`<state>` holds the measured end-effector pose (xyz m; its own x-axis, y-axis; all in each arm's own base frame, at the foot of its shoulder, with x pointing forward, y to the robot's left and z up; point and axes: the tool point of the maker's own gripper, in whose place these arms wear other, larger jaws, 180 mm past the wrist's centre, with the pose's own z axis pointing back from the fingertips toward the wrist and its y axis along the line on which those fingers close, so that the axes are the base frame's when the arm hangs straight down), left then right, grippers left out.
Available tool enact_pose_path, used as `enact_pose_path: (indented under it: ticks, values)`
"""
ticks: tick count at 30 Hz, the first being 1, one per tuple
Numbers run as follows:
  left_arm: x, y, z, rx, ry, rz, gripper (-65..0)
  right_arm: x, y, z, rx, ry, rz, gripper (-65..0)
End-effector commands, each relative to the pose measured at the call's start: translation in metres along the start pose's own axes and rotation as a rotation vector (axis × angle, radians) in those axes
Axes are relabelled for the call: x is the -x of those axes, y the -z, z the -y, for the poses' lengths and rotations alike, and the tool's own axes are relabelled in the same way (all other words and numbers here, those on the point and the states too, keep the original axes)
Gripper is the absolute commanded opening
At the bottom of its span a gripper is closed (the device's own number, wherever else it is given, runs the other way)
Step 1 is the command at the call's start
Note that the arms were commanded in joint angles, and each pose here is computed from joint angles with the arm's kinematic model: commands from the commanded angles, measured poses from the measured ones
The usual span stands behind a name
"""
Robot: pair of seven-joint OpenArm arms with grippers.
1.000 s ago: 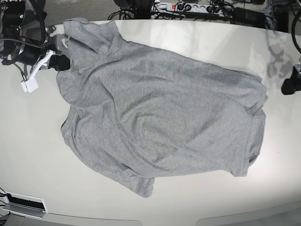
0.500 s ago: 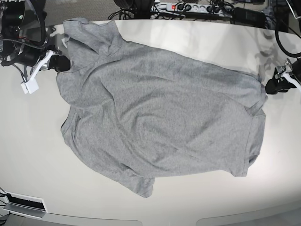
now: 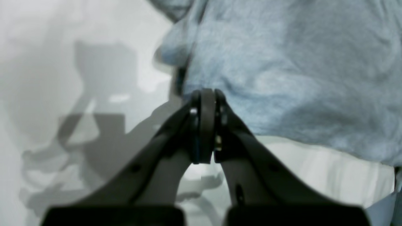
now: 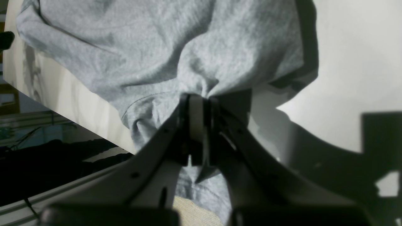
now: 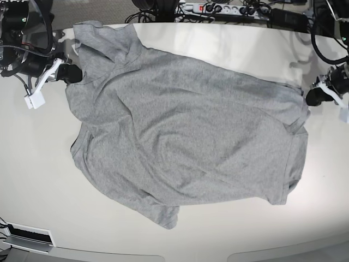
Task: Layout the t-shirt on the table in an organized manner, then fold the t-shirt properly
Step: 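Move the left gripper to the shirt hem corner and grasp it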
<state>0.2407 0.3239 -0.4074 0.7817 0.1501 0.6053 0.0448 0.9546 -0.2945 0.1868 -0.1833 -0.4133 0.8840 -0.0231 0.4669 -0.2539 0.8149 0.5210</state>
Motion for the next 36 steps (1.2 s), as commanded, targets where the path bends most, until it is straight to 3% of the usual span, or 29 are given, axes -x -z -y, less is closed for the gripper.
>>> enact_pose_path:
  ticks: [1, 6, 9, 15, 16, 19, 20, 21, 30, 36]
  values:
    - [-0.019, -0.007, -0.004, -0.005, 0.031, 0.044, -65.0, -0.013, -0.006, -0.001, -0.004, -0.032, 0.036, -65.0]
    - [-0.022, -0.016, 0.002, 0.055, 0.011, 0.012, -65.0, -0.015, -0.006, -0.001, -0.003, -0.034, 0.038, -65.0]
    - [-0.031, -0.027, 0.009, 0.093, 0.053, 0.009, -65.0, -0.015, -0.007, 0.000, 0.000, -0.037, 0.036, -65.0]
    - [-0.045, -0.038, -0.014, -0.003, 0.071, 0.091, -65.0, -0.013, -0.007, 0.000, -0.001, -0.037, 0.028, -65.0]
    - [-0.044, -0.037, -0.019, -0.024, 0.052, 0.099, -62.8, -0.014, -0.007, 0.000, -0.003, -0.037, 0.028, -65.0]
    - [-0.045, -0.033, -0.026, -0.043, 0.016, 0.131, -34.8, -0.013, -0.007, 0.000, -0.002, -0.037, 0.023, -65.0]
    - [-0.046, -0.032, -0.026, -0.040, 0.008, 0.137, -27.8, -0.012, -0.007, 0.000, -0.002, -0.037, 0.020, -65.0]
    - [-0.046, -0.031, -0.026, -0.039, 0.001, 0.138, -24.9, -0.012, -0.007, 0.000, -0.002, -0.037, 0.019, -65.0]
    - [-0.042, -0.008, -0.034, -0.004, -0.097, 0.120, -24.7, -0.012, -0.007, 0.000, -0.003, -0.037, 0.018, -65.0]
    - [-0.028, 0.011, -0.009, 0.071, -0.035, 0.042, -24.7, -0.012, -0.007, 0.000, -0.002, -0.037, 0.017, -65.0]
